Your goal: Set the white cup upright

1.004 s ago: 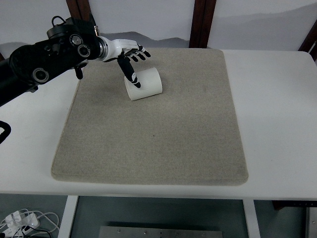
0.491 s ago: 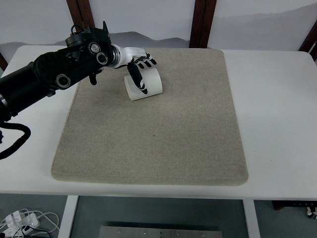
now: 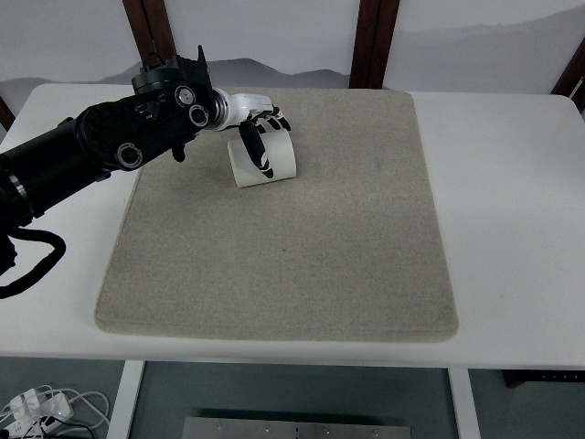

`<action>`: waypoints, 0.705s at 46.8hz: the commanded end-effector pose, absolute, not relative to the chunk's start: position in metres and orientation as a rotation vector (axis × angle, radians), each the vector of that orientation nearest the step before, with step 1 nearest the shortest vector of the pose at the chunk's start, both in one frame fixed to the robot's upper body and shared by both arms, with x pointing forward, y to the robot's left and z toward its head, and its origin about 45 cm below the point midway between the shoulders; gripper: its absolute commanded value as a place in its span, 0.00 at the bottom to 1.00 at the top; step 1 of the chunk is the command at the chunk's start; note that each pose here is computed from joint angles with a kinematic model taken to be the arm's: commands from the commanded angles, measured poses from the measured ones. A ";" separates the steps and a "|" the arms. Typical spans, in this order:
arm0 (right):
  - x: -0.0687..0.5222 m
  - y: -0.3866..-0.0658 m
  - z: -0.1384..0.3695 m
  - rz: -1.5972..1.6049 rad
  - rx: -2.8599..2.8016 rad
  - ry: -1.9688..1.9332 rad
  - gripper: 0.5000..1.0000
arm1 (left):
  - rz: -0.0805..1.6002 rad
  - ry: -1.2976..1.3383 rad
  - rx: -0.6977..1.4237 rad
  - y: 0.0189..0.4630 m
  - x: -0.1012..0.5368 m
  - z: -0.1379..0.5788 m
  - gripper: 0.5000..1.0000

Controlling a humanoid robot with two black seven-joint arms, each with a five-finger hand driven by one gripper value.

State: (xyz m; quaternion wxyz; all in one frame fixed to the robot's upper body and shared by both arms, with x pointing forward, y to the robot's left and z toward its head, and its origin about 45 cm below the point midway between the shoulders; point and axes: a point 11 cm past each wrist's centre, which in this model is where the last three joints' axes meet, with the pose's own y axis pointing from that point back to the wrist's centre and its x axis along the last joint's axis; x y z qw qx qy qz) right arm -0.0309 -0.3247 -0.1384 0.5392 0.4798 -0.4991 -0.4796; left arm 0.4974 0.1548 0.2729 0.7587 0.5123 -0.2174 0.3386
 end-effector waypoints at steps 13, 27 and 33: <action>-0.031 -0.325 -0.138 -1.140 1.141 -1.187 0.90 | 0.735 -0.480 1.127 0.157 0.497 0.271 0.34; -0.031 -0.325 -0.138 -1.140 1.141 -1.187 0.90 | 0.736 -0.483 1.121 0.156 0.497 0.273 0.01; -0.031 -0.325 -0.138 -1.140 1.141 -1.187 0.90 | 0.736 -0.480 1.109 0.154 0.498 0.275 0.00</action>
